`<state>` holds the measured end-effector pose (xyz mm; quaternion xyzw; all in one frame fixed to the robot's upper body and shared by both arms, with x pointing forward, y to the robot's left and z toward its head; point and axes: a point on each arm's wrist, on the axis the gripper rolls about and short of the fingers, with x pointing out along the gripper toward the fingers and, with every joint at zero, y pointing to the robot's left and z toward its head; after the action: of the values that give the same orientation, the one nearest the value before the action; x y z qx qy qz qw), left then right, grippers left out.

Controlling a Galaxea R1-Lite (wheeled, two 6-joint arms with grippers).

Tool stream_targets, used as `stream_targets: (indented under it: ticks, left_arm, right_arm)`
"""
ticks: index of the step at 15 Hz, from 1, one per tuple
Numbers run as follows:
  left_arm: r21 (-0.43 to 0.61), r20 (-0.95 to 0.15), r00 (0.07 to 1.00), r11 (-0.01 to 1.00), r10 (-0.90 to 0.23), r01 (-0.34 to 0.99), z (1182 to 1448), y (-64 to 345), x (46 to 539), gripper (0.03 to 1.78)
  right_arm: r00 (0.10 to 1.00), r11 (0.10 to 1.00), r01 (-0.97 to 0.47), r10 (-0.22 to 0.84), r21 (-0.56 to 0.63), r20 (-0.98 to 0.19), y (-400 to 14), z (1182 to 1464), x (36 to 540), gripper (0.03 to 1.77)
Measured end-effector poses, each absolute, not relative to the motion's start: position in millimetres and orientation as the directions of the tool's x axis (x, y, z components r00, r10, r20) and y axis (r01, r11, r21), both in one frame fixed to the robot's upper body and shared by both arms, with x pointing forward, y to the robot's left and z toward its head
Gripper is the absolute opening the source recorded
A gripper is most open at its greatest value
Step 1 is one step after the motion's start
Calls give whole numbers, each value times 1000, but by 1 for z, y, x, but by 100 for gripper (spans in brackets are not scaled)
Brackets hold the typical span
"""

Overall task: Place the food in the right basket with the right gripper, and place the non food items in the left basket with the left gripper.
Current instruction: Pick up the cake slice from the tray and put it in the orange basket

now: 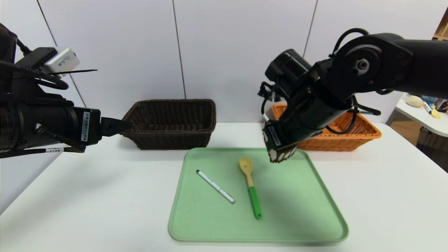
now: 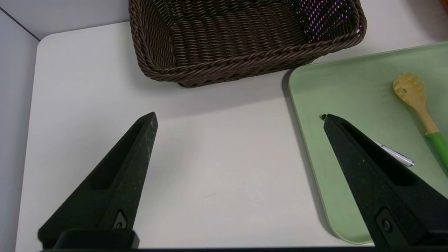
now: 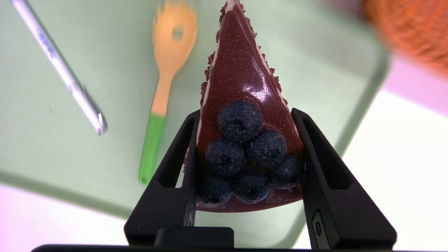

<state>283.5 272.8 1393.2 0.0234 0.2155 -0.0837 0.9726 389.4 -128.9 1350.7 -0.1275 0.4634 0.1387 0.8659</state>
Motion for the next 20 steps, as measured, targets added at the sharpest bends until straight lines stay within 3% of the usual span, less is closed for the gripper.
stream_targets:
  ticks: [4, 10, 15, 20]
  left_arm:
    - [3, -426, 892, 985, -153, 170, 1392, 273, 283, 169]
    - [0, -448, 880, 985, -157, 175, 1385, 272, 281, 169]
    - [-12, -452, 876, 983, -168, 183, 1384, 269, 281, 169]
    - [-21, -451, 876, 983, -170, 180, 1384, 269, 280, 169]
  right_arm:
    - [705, 958, -276, 145, -80, -695, -137, 1379, 402, 82]
    - [799, 997, -74, 50, -16, -599, -201, 1387, 448, 82]
    - [816, 955, 159, 15, 249, -578, -257, 1372, 487, 82]
    - [806, 807, 356, -11, 470, -592, -283, 1344, 516, 82]
